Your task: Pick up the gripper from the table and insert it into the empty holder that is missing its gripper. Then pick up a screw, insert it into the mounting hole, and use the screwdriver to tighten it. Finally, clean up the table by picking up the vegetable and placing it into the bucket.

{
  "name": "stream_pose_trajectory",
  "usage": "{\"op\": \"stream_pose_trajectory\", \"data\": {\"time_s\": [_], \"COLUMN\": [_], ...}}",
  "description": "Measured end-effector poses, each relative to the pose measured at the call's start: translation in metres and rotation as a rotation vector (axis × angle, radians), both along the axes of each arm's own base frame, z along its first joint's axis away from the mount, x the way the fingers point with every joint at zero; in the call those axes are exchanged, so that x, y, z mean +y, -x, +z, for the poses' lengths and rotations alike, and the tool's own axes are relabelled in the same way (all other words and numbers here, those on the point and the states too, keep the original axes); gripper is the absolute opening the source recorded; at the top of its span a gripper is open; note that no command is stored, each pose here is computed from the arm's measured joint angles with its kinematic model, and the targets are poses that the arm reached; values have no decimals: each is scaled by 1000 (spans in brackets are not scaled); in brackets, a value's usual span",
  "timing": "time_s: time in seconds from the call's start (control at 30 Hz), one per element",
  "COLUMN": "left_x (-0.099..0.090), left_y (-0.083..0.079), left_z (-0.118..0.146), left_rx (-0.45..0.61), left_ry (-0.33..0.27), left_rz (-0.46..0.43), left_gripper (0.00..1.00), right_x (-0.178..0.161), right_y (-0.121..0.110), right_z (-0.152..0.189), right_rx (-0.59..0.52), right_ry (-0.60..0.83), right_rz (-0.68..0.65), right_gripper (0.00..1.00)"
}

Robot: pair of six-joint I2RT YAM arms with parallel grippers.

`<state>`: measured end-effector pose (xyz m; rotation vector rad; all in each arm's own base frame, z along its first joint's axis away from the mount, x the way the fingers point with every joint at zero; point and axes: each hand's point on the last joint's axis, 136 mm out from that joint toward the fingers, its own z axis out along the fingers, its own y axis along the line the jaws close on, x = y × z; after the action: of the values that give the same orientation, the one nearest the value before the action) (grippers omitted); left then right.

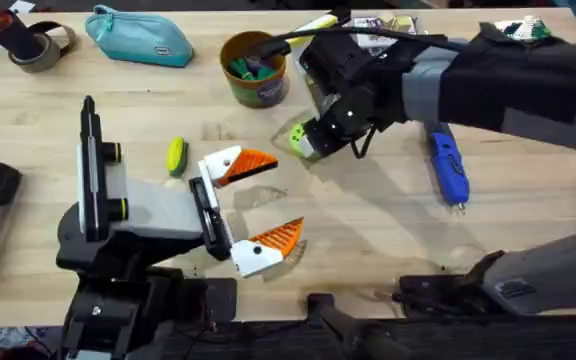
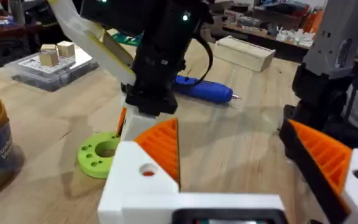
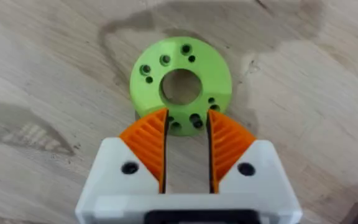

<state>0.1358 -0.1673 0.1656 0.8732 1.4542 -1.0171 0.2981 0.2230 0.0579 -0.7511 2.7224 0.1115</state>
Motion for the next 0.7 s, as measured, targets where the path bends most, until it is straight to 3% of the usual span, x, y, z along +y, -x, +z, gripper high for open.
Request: {"op": "stream_pose_trajectory", "data": {"time_s": [0.2,0.57,0.7], "left_x": [0,0,0], "left_y": [0,0,0], "left_z": [0,0,0], "left_rx": [0,0,0], "left_ry": [0,0,0], "left_rz": [0,0,0], "left_gripper": [987,987,987], "right_x": [0,-1,-1], "right_y": [0,2,2], "right_z": [0,-1,-1], "right_rx": [0,4,3], "right_ry": [1,11,13], "right_rz": [2,18,24], "right_gripper": [336,23,8]}}
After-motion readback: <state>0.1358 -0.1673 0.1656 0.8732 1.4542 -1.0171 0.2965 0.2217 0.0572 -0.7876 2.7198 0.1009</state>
